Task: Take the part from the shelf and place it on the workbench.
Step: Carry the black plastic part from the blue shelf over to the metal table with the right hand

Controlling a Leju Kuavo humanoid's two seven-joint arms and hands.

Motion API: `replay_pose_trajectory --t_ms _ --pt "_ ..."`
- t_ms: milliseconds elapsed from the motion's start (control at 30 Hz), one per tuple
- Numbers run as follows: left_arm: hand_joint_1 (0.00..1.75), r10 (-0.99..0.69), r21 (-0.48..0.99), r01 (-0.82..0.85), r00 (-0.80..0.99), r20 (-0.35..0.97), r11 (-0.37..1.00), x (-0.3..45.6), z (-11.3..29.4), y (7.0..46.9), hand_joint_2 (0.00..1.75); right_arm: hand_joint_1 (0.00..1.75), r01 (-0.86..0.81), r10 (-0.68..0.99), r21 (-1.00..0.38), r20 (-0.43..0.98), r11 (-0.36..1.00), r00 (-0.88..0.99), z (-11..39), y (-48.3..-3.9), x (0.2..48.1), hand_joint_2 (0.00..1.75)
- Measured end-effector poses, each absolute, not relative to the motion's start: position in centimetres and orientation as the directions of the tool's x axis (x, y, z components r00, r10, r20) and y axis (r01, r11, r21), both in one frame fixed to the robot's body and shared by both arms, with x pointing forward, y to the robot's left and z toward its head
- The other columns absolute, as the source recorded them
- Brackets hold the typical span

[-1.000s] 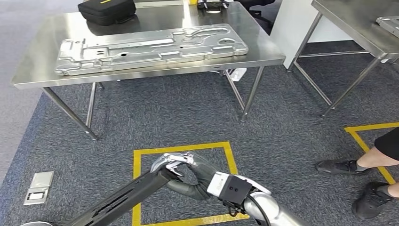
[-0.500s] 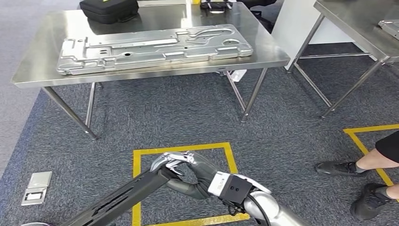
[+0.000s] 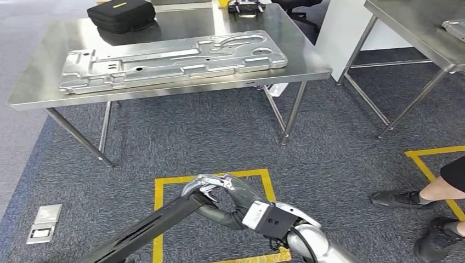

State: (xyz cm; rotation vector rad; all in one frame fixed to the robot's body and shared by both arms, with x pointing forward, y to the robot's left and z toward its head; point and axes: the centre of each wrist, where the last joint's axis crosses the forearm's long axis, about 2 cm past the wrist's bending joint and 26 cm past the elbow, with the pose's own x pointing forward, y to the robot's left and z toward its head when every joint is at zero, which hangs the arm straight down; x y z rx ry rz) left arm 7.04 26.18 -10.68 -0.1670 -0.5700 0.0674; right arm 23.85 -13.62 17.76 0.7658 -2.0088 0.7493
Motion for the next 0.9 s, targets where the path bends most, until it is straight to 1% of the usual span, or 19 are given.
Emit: replay_pose_trajectory --t_ms 167,333,900 --pt "0.0 0.113 -0.176 -0.02 0.839 0.532 0.984 6.8 -10.7 26.2 1.75 1.75 -0.7 -0.195 -0.241 0.854 0.672 -0.482 17.4 -14.6 23.7 1.75" --pt "0.0 0.123 -0.175 -0.034 0.843 0.523 0.984 6.0 -10.8 26.2 1.75 1.75 -0.654 -0.129 -0.258 0.867 0.711 -0.482 16.3 -16.6 23.1 1.75" --pt "0.0 0.138 -0.177 -0.052 0.843 0.52 0.983 5.3 -10.9 26.1 1.75 1.75 -0.558 0.011 -0.32 0.874 0.766 -0.486 15.2 -21.6 21.4 1.75"
